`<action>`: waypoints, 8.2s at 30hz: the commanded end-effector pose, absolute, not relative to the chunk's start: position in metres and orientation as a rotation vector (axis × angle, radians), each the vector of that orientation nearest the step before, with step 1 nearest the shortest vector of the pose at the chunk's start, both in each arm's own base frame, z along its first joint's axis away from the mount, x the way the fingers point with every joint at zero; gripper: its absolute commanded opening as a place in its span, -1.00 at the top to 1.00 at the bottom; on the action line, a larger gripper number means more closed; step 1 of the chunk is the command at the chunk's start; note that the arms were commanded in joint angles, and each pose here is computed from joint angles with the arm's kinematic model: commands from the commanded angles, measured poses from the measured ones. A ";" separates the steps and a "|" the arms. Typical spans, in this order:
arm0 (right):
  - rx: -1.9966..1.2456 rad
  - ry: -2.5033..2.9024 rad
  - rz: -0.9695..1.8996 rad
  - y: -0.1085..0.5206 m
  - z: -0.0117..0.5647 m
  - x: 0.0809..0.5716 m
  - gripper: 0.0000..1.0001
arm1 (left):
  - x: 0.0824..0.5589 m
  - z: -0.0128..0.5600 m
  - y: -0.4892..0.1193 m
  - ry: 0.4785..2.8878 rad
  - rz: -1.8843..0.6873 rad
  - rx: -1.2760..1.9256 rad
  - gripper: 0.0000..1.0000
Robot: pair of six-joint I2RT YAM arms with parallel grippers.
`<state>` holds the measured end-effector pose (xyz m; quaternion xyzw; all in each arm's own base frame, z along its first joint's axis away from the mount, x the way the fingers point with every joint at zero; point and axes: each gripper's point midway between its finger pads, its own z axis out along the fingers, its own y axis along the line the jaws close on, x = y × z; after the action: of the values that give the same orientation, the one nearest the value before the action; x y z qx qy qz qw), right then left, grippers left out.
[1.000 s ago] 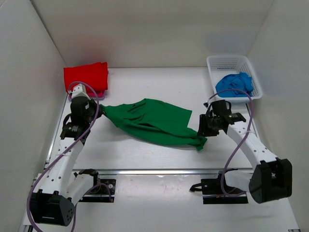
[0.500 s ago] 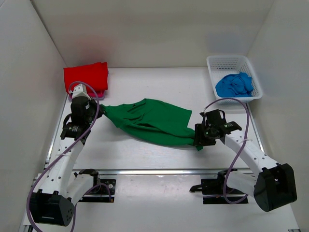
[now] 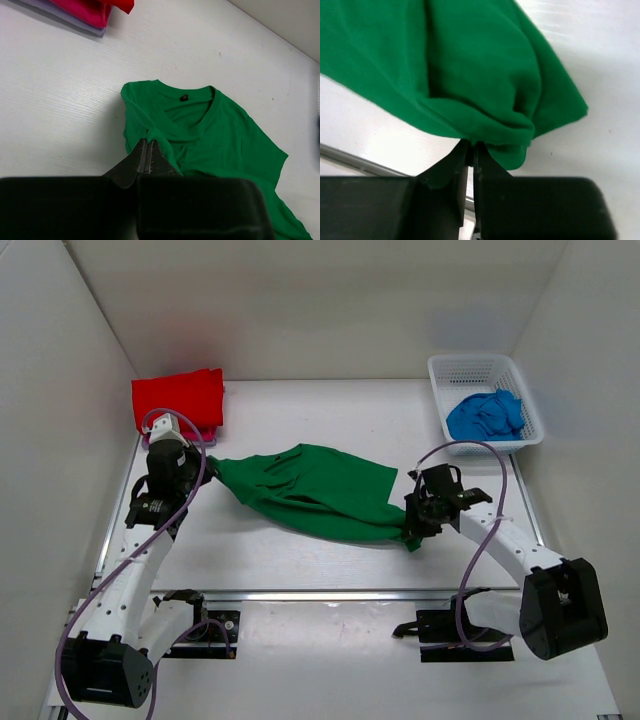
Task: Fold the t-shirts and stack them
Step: Flatten out the tshirt
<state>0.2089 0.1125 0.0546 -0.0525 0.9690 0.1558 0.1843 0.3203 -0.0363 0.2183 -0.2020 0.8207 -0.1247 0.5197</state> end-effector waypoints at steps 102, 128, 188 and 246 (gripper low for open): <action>-0.154 1.646 0.275 0.062 0.502 0.313 1.00 | 0.326 0.613 -0.003 1.294 -0.171 -0.325 1.00; -0.092 1.539 0.340 0.003 0.466 0.594 1.00 | 0.602 0.519 -0.037 1.357 -0.919 -0.300 1.00; -0.241 2.138 0.178 0.044 0.262 0.346 1.00 | 0.301 0.370 -0.021 1.965 -0.203 -0.259 1.00; 0.128 2.583 0.403 0.056 0.071 0.233 1.00 | 0.205 0.144 -0.090 2.335 -0.530 -0.073 1.00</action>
<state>0.2256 0.0522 0.0645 0.0353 0.9568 0.1268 0.2593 0.2053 -0.0838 0.1348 -0.0169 0.9103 -0.1800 0.3723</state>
